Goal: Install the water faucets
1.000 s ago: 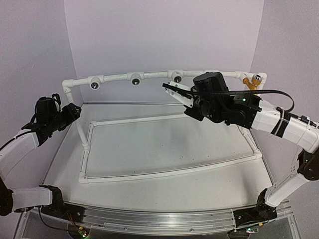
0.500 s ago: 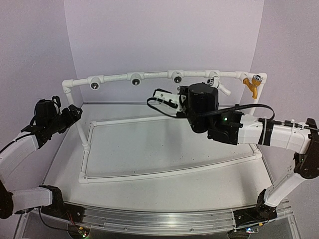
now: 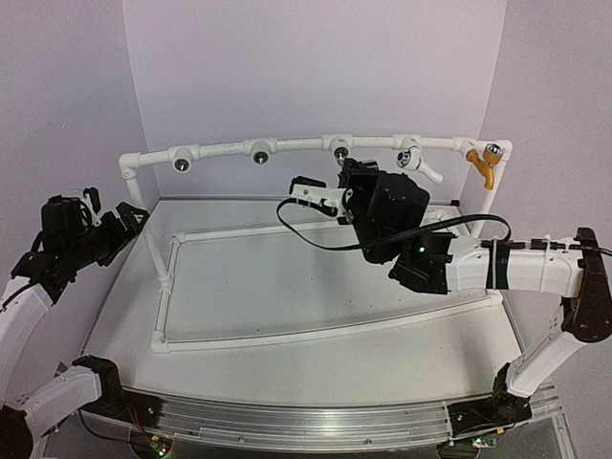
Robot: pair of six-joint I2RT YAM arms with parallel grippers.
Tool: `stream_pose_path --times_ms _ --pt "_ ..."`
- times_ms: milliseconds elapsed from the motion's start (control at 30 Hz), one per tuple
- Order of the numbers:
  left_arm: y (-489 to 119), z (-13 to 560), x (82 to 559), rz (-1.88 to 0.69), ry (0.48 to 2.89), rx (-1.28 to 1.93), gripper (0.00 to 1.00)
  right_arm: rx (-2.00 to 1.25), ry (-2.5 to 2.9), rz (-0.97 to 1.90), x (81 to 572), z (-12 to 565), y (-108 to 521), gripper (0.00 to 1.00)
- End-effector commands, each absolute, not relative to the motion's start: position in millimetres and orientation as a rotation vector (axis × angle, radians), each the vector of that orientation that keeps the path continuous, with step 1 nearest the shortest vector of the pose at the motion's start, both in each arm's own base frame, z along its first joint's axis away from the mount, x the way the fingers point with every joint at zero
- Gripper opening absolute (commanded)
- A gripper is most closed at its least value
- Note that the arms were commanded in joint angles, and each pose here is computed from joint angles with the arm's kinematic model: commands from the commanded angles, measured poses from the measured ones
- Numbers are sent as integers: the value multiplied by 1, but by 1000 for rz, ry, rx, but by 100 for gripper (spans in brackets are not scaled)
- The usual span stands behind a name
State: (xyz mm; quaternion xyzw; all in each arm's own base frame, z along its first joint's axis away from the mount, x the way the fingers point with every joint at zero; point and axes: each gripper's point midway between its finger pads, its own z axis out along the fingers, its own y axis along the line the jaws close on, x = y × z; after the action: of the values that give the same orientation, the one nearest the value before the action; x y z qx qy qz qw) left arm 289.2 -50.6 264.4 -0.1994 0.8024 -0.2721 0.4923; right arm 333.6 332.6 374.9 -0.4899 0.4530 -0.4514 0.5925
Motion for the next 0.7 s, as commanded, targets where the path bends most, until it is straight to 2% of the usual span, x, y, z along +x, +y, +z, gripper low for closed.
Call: stream_pose_path --times_ms 0,300,467,667 --pt "-76 328 254 -793 1881 -265 94 -1009 1026 -984 325 411 323 0" --pt "-128 423 219 -997 1741 219 84 -1005 1038 -977 333 407 325 0" --pt "-141 463 211 -1026 1660 387 82 -992 1077 -950 334 410 323 0" --pt "-149 494 244 -1001 1632 424 82 -996 1102 -957 337 405 324 0"
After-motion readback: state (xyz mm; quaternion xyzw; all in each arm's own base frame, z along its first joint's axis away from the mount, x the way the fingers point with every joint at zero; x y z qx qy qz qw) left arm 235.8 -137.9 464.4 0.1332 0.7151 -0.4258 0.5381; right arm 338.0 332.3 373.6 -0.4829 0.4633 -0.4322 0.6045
